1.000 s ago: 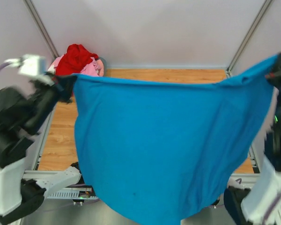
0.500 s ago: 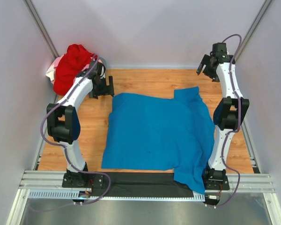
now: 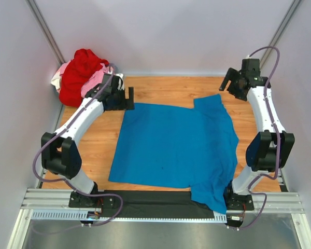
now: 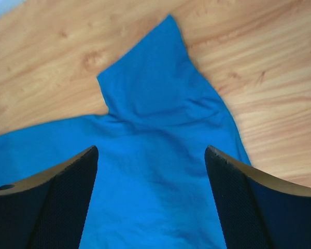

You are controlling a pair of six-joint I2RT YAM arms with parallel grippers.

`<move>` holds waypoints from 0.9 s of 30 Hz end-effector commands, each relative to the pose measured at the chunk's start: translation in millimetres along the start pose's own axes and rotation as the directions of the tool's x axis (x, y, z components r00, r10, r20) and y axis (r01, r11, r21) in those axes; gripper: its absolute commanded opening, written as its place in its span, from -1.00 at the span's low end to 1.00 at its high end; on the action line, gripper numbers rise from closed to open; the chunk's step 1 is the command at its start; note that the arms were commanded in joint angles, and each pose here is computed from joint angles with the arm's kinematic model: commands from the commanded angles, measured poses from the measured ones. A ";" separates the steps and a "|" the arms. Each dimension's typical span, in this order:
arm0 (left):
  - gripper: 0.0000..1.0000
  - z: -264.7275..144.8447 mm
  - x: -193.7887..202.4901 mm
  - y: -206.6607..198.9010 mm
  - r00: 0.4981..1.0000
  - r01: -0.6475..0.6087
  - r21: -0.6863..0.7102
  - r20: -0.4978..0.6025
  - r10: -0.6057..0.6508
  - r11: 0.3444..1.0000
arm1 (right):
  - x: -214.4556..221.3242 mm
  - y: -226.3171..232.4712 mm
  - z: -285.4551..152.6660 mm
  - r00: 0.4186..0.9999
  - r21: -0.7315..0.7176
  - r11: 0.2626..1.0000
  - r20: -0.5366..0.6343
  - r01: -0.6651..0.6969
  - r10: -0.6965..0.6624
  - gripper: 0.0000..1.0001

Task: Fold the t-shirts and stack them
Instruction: Flatten the tshirt out

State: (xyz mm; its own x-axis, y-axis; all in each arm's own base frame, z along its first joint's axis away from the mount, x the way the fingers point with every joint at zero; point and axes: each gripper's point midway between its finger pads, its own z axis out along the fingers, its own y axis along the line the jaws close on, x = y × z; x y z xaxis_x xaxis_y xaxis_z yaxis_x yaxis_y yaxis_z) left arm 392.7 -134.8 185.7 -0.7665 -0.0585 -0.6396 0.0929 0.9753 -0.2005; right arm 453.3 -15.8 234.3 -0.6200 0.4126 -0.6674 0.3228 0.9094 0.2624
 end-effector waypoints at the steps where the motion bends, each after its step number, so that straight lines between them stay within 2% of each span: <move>1: 0.93 33.7 26.0 -12.7 0.998 -0.019 0.043 -0.063 0.022 0.999 | 40.5 -6.7 33.9 0.994 -0.008 1.000 -0.109 -0.010 0.009 0.68; 4: 0.91 66.2 44.3 -24.5 0.994 -0.020 0.063 -0.103 0.026 0.998 | 65.6 -22.8 49.0 0.980 0.055 0.998 -0.198 0.017 -0.006 0.67; 6: 0.90 79.0 51.3 -24.4 0.992 -0.004 0.057 -0.128 0.012 0.998 | 71.4 -24.8 54.8 0.976 0.067 0.998 -0.219 0.014 0.001 0.67; 9: 0.89 101.7 48.0 -27.5 0.990 0.017 0.047 -0.138 -0.010 0.999 | 88.9 -33.8 69.7 0.962 0.127 0.992 -0.274 0.024 0.012 0.66; 11: 0.89 110.0 31.6 -31.3 0.993 0.018 0.042 -0.114 -0.014 0.999 | 95.3 -33.1 75.8 0.955 0.143 0.989 -0.297 0.044 0.000 0.66; 12: 0.89 122.9 38.7 -28.7 0.989 0.020 0.027 -0.147 -0.016 0.999 | 104.8 -36.4 85.5 0.944 0.157 0.986 -0.329 0.061 -0.006 0.65; 13: 0.89 125.4 22.4 -31.8 0.993 0.015 0.020 -0.118 -0.013 1.000 | 104.1 -34.6 89.4 0.944 0.159 0.985 -0.331 0.067 -0.011 0.66; 15: 0.89 141.4 17.2 -28.6 0.991 0.011 -0.013 -0.134 -0.013 1.000 | 113.5 -33.9 102.3 0.932 0.162 0.984 -0.363 0.076 -0.012 0.64; 18: 0.89 160.7 25.9 -24.4 0.983 0.007 -0.036 -0.181 -0.014 0.999 | 123.9 -32.5 115.5 0.919 0.157 0.985 -0.395 0.077 -0.009 0.61; 25: 0.88 177.2 38.6 0.6 0.976 0.003 -0.122 -0.214 -0.029 0.993 | 143.2 -26.8 149.0 0.882 0.150 0.984 -0.470 0.092 -0.010 0.54; 27: 0.87 178.7 42.4 10.0 0.974 0.010 -0.140 -0.224 -0.042 0.990 | 137.4 -9.0 154.8 0.886 0.121 0.986 -0.461 0.114 -0.046 0.54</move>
State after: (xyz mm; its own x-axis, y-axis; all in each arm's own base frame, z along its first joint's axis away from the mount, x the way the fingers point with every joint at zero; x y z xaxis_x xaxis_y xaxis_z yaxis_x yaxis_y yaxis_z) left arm 475.7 -185.9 29.3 -0.8830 -0.0233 -0.4689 0.0463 0.9896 -0.1363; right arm 452.4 9.3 24.2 -0.8939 0.3762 -0.2438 0.3700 0.9262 0.0726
